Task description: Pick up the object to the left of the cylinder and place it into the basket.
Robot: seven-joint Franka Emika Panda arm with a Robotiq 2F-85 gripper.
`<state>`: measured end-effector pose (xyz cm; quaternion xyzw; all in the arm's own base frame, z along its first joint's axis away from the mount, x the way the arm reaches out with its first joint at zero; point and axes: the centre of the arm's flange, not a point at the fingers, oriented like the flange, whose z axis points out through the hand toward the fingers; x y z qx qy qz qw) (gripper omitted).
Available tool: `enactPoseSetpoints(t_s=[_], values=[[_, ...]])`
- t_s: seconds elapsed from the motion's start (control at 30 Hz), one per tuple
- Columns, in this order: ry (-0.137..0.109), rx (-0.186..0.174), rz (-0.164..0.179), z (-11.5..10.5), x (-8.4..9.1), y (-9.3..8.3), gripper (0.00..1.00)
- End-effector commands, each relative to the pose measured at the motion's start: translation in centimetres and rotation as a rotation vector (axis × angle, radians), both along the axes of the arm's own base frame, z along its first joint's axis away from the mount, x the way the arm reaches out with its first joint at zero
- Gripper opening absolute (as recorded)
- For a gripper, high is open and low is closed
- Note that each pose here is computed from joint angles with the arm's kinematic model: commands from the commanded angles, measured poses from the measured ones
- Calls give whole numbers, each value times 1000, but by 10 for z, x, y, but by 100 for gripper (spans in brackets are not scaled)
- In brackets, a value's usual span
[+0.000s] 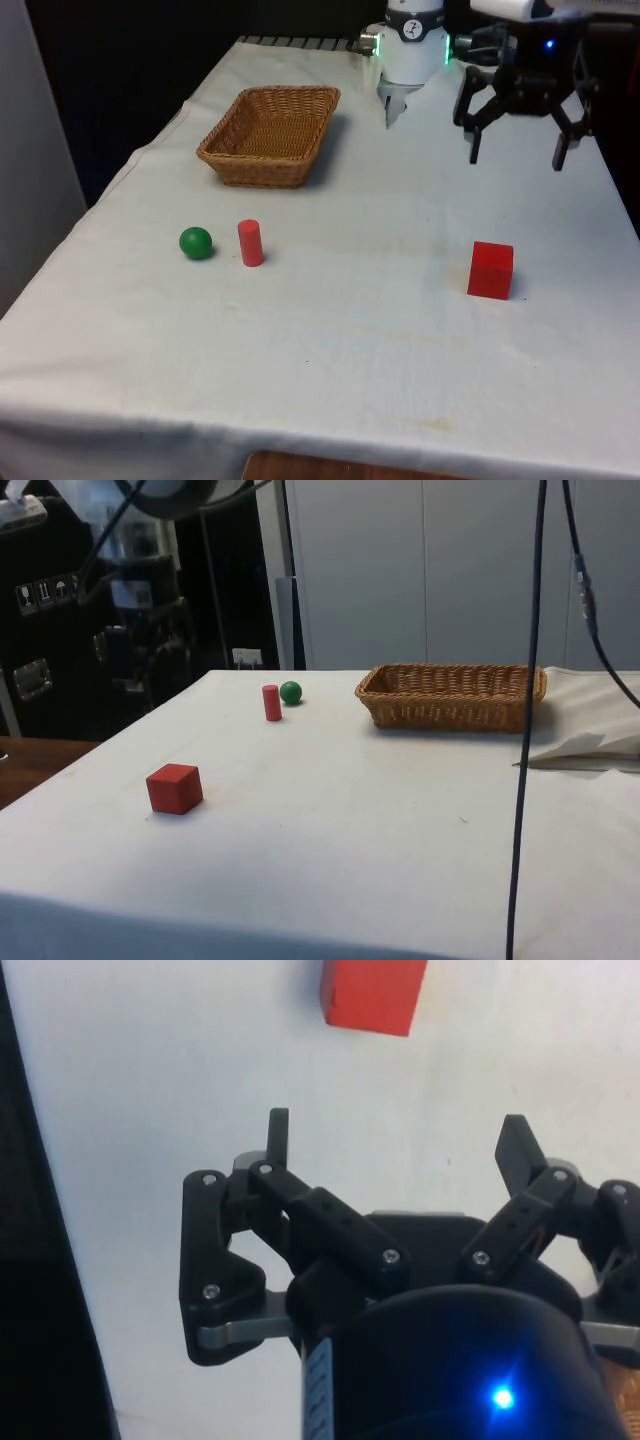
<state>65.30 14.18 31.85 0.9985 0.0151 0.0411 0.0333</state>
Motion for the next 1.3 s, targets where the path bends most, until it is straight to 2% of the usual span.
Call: enactPoseSetpoints(t_s=[0.0,0.13,0.17,0.2,0.4,0.43,0.47,0.63,0.67,0.7,0.73,0.77,0.93,0.97,1.0,1.23,1.27], values=[[-5,17,0,-7,2,2,100],[-8,28,-3,-22,4,4,100],[-5,13,-4,-19,3,3,100],[-8,29,-2,-24,5,5,100],[-14,44,-7,-44,9,6,100],[-11,28,-9,-42,7,5,100],[-15,47,-8,-46,9,6,100],[-23,59,-12,-62,12,5,100],[-24,60,-12,-65,12,5,100],[-21,45,-14,-64,10,4,100],[-26,64,-13,-71,13,5,100],[-25,67,-14,-73,13,5,100],[-26,72,-18,-88,15,1,100],[-20,59,-20,-87,13,0,100],[-26,74,-17,-91,15,1,100],[-32,84,-22,-115,16,-4,100],[-25,68,-24,-113,15,-4,100]])
